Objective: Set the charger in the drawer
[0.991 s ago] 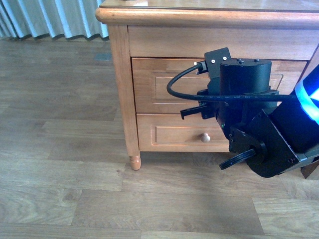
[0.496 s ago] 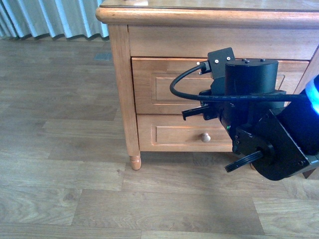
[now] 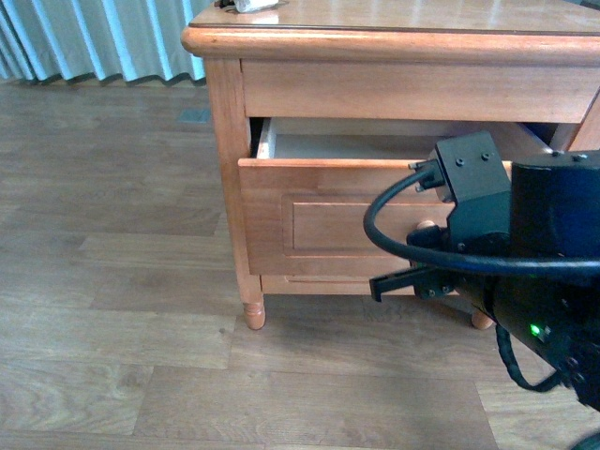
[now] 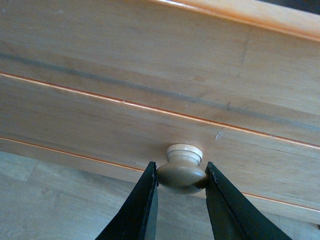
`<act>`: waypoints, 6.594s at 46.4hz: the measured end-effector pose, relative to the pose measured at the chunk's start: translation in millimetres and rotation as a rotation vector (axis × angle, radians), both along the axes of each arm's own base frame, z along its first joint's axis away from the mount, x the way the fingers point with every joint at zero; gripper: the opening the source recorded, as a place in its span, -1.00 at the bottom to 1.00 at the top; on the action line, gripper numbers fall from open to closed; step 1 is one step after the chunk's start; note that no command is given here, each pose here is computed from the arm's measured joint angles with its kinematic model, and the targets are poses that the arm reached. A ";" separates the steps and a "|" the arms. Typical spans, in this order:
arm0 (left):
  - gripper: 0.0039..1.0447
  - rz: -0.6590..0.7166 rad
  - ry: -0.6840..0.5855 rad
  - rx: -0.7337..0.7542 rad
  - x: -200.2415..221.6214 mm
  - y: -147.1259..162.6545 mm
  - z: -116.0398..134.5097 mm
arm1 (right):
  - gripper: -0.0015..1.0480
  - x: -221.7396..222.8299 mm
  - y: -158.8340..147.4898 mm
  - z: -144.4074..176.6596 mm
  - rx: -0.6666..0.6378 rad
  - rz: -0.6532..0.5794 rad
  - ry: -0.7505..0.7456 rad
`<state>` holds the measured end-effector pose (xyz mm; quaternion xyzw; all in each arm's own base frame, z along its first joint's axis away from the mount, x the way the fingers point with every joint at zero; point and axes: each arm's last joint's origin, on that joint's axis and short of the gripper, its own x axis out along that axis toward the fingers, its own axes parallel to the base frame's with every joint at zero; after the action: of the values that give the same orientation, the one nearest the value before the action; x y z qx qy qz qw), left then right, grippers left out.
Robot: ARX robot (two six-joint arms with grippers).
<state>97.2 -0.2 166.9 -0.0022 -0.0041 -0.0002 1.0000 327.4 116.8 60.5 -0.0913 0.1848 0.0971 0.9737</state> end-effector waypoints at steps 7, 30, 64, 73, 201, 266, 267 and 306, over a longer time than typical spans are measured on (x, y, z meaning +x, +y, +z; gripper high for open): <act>0.89 0.000 0.000 0.000 0.0 0.0 0.0 | -0.57 -25.6 -13.3 2.5 0.019 0.037 0.031; 0.89 0.000 0.000 0.000 0.0 0.0 0.0 | 0.56 -67.1 -50.2 39.6 0.118 0.044 0.043; 0.89 0.000 0.000 0.000 0.0 0.0 0.0 | 0.84 -151.4 -146.0 144.9 0.254 -0.091 -0.146; 0.89 0.000 0.000 0.000 0.0 0.0 0.0 | 0.84 -174.7 -164.1 142.8 0.264 -0.130 -0.187; 0.89 -0.175 0.187 -0.139 206.4 -29.0 77.1 | 0.84 -187.0 -173.5 136.6 0.259 -0.150 -0.220; 0.19 -0.436 0.272 -0.078 425.3 -119.6 77.6 | 0.84 -187.0 -173.5 136.6 0.259 -0.150 -0.220; 0.13 -0.438 0.272 -0.078 425.5 -119.6 77.4 | 0.84 -187.0 -173.5 136.6 0.259 -0.150 -0.220; -0.34 -0.570 0.196 -0.092 367.5 -150.4 99.9 | 0.84 -187.0 -173.5 136.6 0.259 -0.150 -0.220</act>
<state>464.7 -150.6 266.8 -0.0483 0.0931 -0.2802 0.9542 140.4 -56.6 197.1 0.0386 0.0696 0.0368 0.9962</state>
